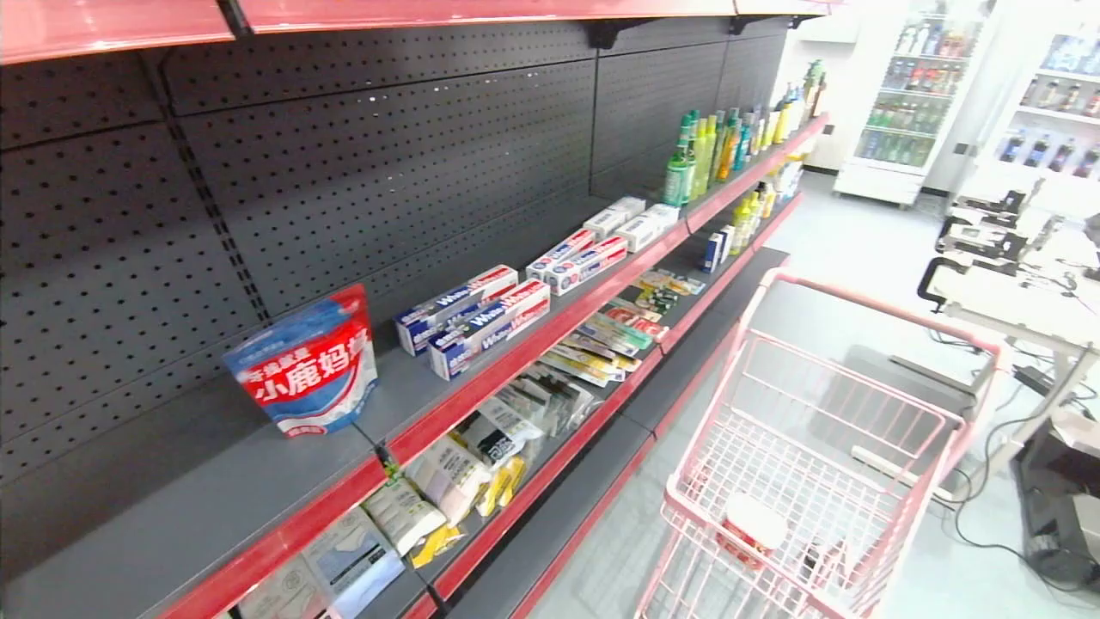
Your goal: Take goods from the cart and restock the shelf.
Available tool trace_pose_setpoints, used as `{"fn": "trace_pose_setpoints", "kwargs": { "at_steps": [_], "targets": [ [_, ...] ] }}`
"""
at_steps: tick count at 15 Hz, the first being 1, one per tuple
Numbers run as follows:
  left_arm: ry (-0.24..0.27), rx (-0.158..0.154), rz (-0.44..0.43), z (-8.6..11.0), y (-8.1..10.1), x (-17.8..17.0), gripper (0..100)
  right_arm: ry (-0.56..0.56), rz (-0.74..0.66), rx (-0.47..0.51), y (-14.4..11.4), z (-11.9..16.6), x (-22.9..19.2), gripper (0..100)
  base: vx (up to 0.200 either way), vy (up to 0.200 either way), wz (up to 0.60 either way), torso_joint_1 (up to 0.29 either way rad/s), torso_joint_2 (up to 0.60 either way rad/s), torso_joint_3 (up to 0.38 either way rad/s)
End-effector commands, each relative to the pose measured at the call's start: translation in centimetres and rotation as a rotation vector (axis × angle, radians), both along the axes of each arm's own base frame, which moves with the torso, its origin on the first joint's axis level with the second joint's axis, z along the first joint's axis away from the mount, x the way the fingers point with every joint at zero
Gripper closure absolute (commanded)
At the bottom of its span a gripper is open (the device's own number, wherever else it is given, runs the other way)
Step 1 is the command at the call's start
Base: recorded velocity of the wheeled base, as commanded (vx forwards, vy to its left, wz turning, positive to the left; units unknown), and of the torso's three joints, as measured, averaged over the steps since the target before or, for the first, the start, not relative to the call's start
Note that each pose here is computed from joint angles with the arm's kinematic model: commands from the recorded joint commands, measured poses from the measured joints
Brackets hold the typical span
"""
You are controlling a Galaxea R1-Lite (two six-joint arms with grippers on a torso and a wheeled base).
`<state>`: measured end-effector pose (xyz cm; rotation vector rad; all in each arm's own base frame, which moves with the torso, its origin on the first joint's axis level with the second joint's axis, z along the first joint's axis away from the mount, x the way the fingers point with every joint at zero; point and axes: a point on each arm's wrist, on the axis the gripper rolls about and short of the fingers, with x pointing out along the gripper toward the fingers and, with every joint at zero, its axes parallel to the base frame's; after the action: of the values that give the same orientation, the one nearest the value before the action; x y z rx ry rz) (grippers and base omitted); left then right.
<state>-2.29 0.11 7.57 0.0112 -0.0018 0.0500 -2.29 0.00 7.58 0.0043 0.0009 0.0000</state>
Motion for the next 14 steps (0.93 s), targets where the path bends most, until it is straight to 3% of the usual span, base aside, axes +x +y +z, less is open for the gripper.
{"fn": "trace_pose_setpoints", "kwargs": {
  "at_steps": [1, 10, 11, 12, 13, 14],
  "targets": [
    [0.001, 0.001, 0.001, 0.0, 0.0, 0.0, 0, 0.001, 0.000, 0.000, 0.0, 0.0, 0.0, 0, 0.000, 0.000, -0.60, 0.007, 0.01, -0.002],
    [0.001, 0.001, 0.001, 0.0, 0.0, 0.0, 0, -0.013, -0.017, -0.006, 0.0, 0.3, -0.1, 0, 0.000, 0.000, 0.00, 0.000, 0.00, 0.000],
    [0.001, -0.001, 0.001, 0.0, 0.0, 0.0, 0, -0.012, -0.008, 0.034, -0.1, 8.3, 1.3, 0, 0.000, 0.000, 0.00, 0.000, 0.00, 0.000],
    [0.001, -0.001, 0.001, 0.0, 0.0, 0.0, 0, -0.061, -0.062, 0.143, -0.1, 15.7, 3.7, 0, 0.000, 0.000, 0.00, 0.000, 0.00, 0.000],
    [0.001, 0.001, 0.001, 0.0, 0.0, 0.0, 0, -0.050, -0.096, 0.167, -0.3, 20.3, 7.0, 0, 0.000, 0.000, 0.00, 0.000, 0.00, 0.000],
    [0.001, 0.001, 0.001, 0.0, 0.0, 0.0, 0, -0.008, -0.106, 0.163, -0.3, 20.4, 8.2, 0, 0.000, 0.000, 0.00, 0.000, 0.00, 0.000]
  ]
}}
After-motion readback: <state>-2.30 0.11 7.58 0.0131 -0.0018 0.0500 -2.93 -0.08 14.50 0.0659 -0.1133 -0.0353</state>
